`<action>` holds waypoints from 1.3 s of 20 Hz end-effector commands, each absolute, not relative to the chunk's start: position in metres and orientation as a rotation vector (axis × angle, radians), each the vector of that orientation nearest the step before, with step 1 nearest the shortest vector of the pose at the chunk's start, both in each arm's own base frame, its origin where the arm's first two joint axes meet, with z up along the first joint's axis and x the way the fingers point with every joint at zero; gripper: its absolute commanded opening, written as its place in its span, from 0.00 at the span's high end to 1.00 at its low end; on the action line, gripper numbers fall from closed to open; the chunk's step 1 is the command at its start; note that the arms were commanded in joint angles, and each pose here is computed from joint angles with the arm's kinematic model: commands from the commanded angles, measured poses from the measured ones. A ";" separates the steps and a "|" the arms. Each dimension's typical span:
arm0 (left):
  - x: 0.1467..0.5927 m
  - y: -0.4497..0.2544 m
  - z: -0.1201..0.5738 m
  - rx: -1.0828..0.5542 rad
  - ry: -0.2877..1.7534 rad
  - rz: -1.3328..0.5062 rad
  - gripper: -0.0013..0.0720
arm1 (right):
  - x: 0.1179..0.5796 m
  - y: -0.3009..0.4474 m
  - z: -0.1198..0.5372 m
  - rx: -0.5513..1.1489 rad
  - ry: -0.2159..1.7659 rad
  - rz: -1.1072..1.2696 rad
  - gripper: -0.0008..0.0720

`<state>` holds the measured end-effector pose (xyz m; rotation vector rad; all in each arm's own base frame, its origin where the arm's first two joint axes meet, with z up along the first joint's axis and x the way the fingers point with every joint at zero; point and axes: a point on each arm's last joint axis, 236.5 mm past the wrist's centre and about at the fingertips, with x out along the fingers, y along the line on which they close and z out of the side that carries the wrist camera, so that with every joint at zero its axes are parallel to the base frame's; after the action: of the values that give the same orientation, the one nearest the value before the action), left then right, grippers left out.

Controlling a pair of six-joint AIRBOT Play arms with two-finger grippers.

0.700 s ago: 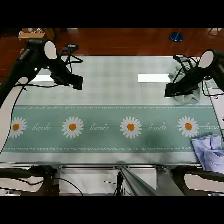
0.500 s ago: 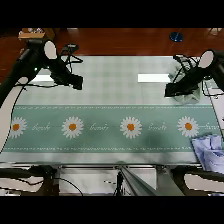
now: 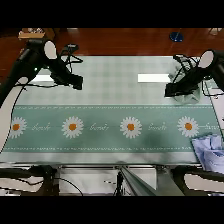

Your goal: Fold the shirts.

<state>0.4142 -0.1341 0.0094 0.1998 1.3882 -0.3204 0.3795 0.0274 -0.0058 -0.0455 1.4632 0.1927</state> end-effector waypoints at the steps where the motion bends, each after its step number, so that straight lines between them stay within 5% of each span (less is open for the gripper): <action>1: 0.415 -0.135 0.009 0.199 1.385 -0.321 0.00 | 0.380 0.028 -0.006 -0.045 1.464 0.193 0.18; 13: 0.420 -0.136 0.003 0.197 1.380 -0.321 0.00 | 0.455 0.030 0.014 -0.028 1.133 0.159 0.18; 19: 0.442 -0.138 0.004 0.212 1.292 -0.335 0.00 | 0.531 -0.089 0.099 0.074 0.722 -0.230 0.19; 26: 0.435 -0.136 0.004 0.213 1.316 -0.335 0.00 | 0.504 -0.202 0.028 0.340 0.880 -0.421 0.19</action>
<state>0.4368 -0.1368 0.0041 0.2106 1.3111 -0.3344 0.5113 -0.1746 0.0532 0.2025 0.8471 -0.3817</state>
